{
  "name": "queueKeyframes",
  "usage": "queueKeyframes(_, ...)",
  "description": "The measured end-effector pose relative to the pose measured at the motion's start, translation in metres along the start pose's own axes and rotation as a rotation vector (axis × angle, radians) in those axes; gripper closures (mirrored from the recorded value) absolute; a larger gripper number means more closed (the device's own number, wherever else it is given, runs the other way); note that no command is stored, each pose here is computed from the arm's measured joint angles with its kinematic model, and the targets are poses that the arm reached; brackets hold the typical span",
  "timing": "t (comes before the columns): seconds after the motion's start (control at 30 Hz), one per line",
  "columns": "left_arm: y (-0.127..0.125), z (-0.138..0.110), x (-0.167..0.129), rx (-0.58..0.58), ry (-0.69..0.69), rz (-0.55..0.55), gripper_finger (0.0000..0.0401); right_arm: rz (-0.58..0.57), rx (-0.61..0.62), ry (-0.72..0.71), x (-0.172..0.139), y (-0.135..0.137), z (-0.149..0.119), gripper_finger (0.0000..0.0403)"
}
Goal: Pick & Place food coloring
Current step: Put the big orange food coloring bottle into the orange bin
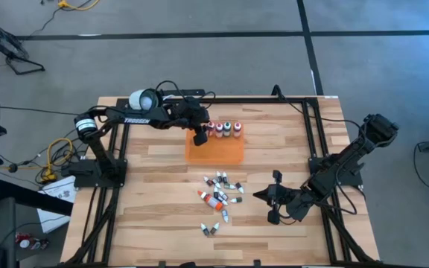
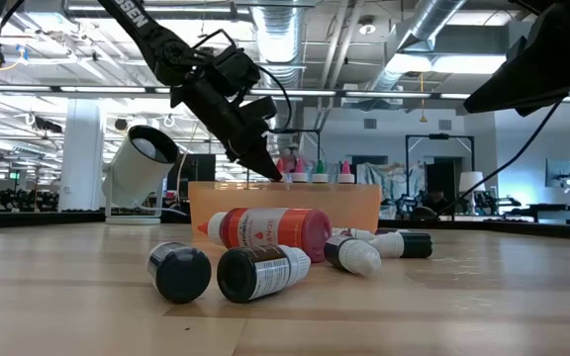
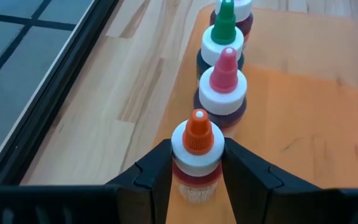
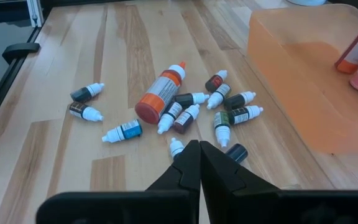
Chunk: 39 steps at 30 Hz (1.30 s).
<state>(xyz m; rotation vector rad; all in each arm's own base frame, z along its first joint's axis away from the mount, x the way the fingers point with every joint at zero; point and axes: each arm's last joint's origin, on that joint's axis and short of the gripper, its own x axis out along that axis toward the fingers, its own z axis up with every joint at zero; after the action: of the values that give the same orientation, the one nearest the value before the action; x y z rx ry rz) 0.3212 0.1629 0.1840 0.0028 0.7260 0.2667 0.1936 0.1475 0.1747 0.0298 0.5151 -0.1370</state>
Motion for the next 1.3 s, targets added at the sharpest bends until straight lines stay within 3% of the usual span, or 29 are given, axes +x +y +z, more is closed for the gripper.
queueKeyframes(0.47,0.001,-0.003,0.0,-0.004,0.0,-0.026,0.0282,0.0,0.0,0.0,0.0,0.0,0.0,0.0402)
queueKeyframes(0.7,0.0,-0.008,0.0,-0.004,0.054,-0.009,0.0262,0.0,0.0,0.0,0.0,0.0,0.0,0.0402)
queueKeyframes(1.3,-0.002,-0.012,-0.001,0.251,0.09,-0.078,0.026,0.0,0.002,-0.001,0.0,0.0,0.0,0.0402)
